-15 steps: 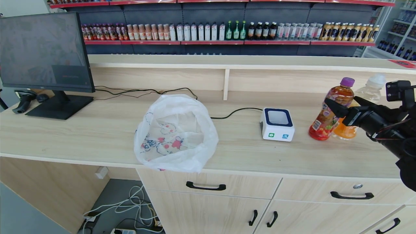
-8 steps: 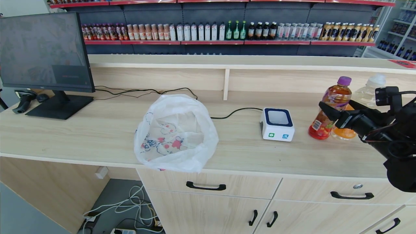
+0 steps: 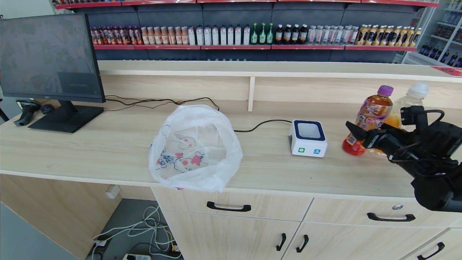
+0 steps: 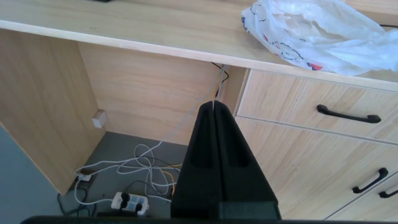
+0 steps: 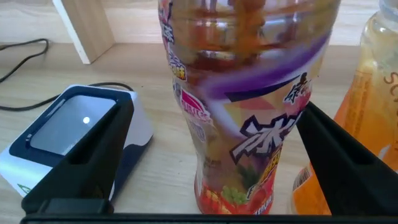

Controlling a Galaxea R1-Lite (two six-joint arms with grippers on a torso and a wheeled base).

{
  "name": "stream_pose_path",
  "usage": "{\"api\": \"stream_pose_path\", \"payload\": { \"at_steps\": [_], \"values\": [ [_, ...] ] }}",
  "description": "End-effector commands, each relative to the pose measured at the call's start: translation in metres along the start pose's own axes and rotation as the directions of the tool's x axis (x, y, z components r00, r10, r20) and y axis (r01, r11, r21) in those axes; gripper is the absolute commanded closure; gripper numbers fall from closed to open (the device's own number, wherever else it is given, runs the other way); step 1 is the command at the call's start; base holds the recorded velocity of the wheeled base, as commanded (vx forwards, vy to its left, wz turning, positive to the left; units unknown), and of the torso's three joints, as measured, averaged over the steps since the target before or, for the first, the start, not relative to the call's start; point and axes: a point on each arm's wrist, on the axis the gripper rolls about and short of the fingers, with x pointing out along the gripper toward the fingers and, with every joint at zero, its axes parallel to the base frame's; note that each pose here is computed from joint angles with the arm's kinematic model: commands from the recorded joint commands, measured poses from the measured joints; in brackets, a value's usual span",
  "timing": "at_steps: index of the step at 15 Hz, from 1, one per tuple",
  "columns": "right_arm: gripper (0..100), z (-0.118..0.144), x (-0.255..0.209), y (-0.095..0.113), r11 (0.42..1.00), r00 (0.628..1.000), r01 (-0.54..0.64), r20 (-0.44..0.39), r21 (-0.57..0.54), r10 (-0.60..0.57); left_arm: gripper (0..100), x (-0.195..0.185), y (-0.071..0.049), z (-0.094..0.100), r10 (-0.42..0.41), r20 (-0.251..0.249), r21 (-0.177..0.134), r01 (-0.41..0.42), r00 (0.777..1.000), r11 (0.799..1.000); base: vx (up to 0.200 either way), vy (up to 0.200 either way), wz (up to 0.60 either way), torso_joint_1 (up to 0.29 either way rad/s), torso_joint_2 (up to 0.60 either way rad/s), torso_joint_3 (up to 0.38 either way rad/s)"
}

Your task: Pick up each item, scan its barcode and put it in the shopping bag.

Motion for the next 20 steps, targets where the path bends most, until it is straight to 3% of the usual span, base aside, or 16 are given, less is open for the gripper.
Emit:
{"api": "stream_pose_path", "payload": {
  "at_steps": [1,7,8,11,16,20],
  "values": [
    [0,-0.011,0.009,-0.004,1.0,1.0,0.003,-0.006,0.007,-0.003,100,0.0,0.0,0.0,0.0,-0.001,-0.001,0.0,1.0,1.0,0.0,0.0,0.0,0.0,0.0,0.0],
    [0,-0.023,0.018,-0.007,1.0,1.0,0.012,-0.006,0.012,-0.012,100,0.0,0.0,0.0,0.0,-0.001,-0.001,0.0,1.0,1.0,0.0,0.0,0.0,0.0,0.0,0.0],
    [100,-0.024,0.018,-0.008,1.0,1.0,0.012,0.009,0.004,-0.012,100,0.0,0.0,0.0,0.0,-0.001,-0.001,0.0,1.0,1.0,0.0,0.0,0.0,0.0,0.0,0.0],
    [100,-0.026,0.024,-0.011,1.0,0.998,0.01,0.069,-0.016,-0.009,100,0.0,0.0,0.0,0.0,-0.001,-0.001,0.0,1.0,1.0,0.0,0.0,0.0,0.0,0.0,0.0],
    [100,-0.019,0.022,-0.007,1.0,0.996,0.002,0.09,-0.017,-0.001,100,0.0,0.0,0.0,0.0,-0.003,0.0,0.0,1.0,1.0,0.0,0.0,0.0,0.0,0.0,0.0],
    [100,0.002,0.007,0.015,0.999,0.994,-0.034,0.104,-0.015,0.035,100,0.0,0.0,0.0,0.0,-0.001,-0.001,0.0,1.0,1.0,0.0,0.0,0.0,0.0,0.0,0.0]
  ]
}}
